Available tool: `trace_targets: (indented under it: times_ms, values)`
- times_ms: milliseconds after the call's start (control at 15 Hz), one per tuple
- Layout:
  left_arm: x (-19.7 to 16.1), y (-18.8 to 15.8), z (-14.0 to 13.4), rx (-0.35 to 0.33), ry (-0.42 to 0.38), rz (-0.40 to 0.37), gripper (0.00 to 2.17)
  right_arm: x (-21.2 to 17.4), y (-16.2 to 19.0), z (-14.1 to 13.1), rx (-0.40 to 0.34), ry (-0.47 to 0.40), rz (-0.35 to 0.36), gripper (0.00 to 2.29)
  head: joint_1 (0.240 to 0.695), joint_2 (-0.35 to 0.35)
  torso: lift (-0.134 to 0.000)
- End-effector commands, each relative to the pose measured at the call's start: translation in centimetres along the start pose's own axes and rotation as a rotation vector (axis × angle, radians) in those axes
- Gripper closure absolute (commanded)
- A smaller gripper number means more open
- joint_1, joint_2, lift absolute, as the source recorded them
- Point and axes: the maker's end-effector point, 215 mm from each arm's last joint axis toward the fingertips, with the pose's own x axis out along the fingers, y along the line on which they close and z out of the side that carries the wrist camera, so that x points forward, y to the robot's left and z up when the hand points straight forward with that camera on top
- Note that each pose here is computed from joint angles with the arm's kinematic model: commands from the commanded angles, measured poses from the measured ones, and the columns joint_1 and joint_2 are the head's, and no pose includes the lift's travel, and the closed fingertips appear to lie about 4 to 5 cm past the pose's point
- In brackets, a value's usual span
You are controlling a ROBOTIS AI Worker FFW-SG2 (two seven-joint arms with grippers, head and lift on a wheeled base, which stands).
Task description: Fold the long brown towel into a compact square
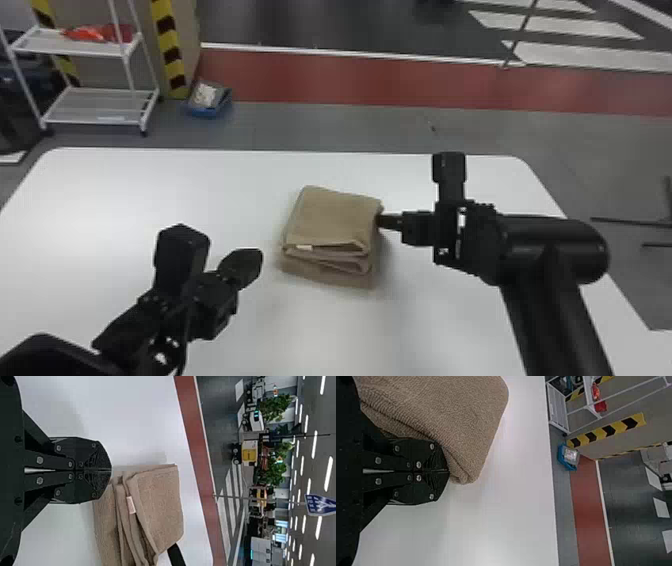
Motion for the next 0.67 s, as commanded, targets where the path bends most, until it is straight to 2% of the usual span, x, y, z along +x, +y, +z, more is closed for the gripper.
trace_targets:
  times_ms: [0, 333, 533, 600]
  values:
    - [0.2, 0.4, 0.2, -0.013, -0.004, -0.002, 1.97, 1.3, 1.2, 2.0, -0.015, -0.019, 0.016, 2.01, 0.695, -0.115, -0.118]
    - [1.1, 0.0, 0.4, -0.016, -0.001, -0.017, 1.97, 2.4, 4.1, 2.5, -0.053, -0.005, 0.057, 2.01, 0.695, -0.076, -0.118]
    - [1.9, 0.0, 0.6, -0.021, -0.006, -0.02, 1.97, 1.6, 3.8, -0.4, -0.037, 0.036, 0.054, 2.0, 0.695, -0.064, -0.118]
    - [2.0, 0.3, 0.7, -0.02, -0.01, -0.011, 1.96, 0.5, 3.1, -0.5, -0.035, 0.021, 0.032, 1.88, 0.695, -0.067, -0.118]
